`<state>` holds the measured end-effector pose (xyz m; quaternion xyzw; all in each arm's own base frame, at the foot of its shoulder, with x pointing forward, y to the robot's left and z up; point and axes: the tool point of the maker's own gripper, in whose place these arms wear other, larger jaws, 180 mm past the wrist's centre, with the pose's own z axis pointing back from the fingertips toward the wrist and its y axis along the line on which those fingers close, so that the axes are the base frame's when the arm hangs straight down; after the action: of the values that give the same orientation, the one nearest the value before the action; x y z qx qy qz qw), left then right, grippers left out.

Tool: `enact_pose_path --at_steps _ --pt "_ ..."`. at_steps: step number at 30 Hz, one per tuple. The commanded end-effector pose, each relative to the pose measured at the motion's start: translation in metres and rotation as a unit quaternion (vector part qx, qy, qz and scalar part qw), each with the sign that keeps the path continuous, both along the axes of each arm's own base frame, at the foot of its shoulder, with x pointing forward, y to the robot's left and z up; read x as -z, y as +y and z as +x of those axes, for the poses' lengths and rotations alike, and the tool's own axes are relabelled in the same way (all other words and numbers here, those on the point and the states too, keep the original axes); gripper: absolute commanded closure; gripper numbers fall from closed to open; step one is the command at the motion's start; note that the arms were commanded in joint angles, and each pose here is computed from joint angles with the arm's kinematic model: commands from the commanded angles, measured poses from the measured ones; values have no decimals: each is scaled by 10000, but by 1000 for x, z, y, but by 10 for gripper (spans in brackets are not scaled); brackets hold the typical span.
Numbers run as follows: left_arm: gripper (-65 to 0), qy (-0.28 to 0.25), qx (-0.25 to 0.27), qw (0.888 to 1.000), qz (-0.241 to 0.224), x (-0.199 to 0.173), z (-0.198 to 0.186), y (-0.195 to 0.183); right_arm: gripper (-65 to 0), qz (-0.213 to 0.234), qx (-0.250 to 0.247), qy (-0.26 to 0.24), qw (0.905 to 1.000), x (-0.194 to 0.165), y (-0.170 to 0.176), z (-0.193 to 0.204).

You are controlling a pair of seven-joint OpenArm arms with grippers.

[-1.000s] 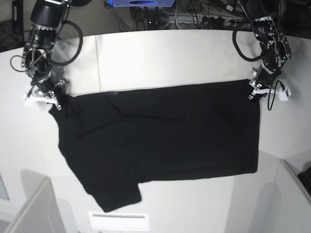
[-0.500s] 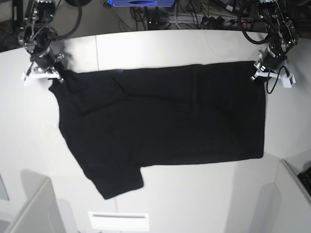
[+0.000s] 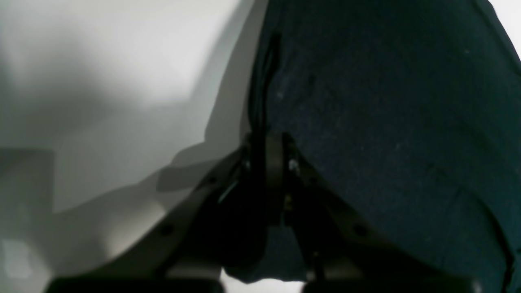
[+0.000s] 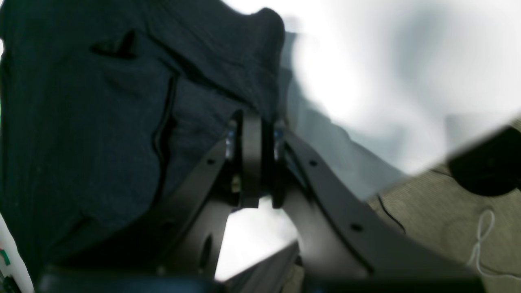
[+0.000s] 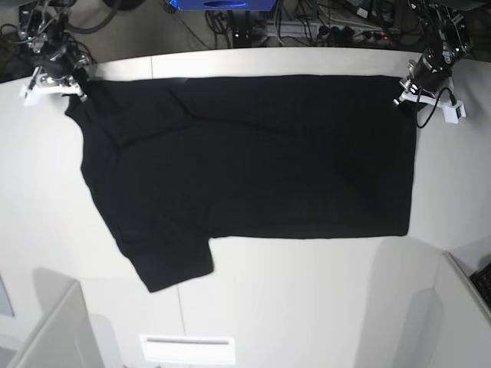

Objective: Fold the T-shirt properly
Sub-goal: 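Drag the shirt toward the robot with both grippers, then release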

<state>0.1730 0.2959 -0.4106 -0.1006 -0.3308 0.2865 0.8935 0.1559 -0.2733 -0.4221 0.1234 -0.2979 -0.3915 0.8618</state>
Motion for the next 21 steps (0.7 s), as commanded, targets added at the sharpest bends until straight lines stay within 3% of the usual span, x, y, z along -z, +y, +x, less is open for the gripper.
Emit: enact_pose_path --at_steps 1,12,21 --pt "0 -159 34 9998 100 -10 5 5 0 -73 -35 -103 9999 -8 -5 2" --pt "0 316 51 9994 118 4 -33 6 0 55 52 274 9996 3 1 -32" --pt "0 338 45 9993 122 5 -35 7 0 39 68 291 9995 3 0 -34"
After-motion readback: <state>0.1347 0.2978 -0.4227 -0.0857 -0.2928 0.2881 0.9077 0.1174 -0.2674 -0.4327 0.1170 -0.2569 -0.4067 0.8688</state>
